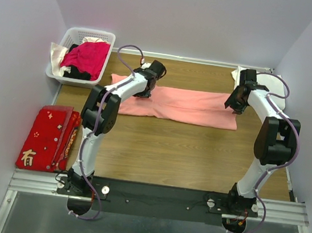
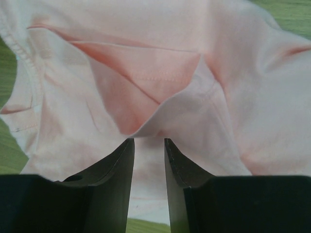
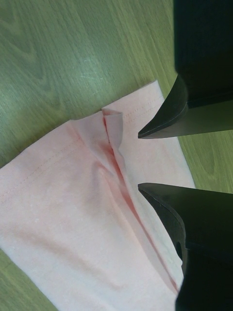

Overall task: Fold and stack the t-shirts
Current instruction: Fold the tshirt

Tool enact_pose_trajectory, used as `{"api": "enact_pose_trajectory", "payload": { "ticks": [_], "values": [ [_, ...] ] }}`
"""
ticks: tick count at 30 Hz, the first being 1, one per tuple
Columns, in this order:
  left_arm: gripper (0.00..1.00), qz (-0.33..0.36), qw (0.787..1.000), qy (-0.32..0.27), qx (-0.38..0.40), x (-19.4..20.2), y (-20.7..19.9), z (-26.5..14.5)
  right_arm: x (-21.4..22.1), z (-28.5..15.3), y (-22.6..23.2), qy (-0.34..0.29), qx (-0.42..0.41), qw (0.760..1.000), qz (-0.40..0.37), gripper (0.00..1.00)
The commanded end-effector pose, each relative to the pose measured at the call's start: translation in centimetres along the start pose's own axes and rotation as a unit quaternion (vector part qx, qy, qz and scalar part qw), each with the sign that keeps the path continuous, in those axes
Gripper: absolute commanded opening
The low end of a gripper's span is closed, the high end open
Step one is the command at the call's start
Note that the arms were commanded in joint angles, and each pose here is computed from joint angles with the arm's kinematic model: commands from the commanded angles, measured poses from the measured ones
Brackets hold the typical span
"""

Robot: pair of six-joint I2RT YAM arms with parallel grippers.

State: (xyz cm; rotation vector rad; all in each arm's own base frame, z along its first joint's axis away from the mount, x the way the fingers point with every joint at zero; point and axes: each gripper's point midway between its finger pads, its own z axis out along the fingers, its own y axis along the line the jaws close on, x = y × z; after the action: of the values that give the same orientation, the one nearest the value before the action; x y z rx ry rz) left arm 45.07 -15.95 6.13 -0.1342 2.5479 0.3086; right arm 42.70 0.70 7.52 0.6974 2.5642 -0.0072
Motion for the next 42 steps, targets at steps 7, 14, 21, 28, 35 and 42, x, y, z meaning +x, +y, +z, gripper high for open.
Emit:
{"api": "enact_pose_trajectory", "payload": {
  "ticks": [7,14,21,28,35,42],
  "values": [
    [0.39,0.016,1.0,0.005,0.008,-0.8,-2.5,3.7,-0.5,-0.8,0.6,-0.009,-0.014,1.0,-0.001,0.5],
    [0.38,0.013,1.0,-0.027,0.004,-3.6,-2.7,3.0,-0.2,-0.6,0.4,-0.005,-0.012,1.0,-0.003,0.5],
    [0.38,0.024,0.999,-0.04,0.003,-4.2,-3.1,4.0,-0.1,-0.5,0.4,-0.004,-0.012,1.0,-0.005,0.5],
    [0.37,0.02,0.999,-0.043,-0.021,-4.9,-2.2,4.2,-0.3,-0.7,0.6,-0.007,-0.014,1.0,-0.007,0.5],
    [0.37,-0.015,0.997,-0.078,-0.014,-6.4,-0.2,-0.2,-0.6,-1.1,0.5,-0.013,-0.016,1.0,-0.011,0.5],
    [0.37,-0.03,0.998,-0.061,-0.008,-4.9,1.2,-2.5,0.6,-1.1,1.0,0.002,-0.028,0.999,-0.015,0.5]
  ]
}}
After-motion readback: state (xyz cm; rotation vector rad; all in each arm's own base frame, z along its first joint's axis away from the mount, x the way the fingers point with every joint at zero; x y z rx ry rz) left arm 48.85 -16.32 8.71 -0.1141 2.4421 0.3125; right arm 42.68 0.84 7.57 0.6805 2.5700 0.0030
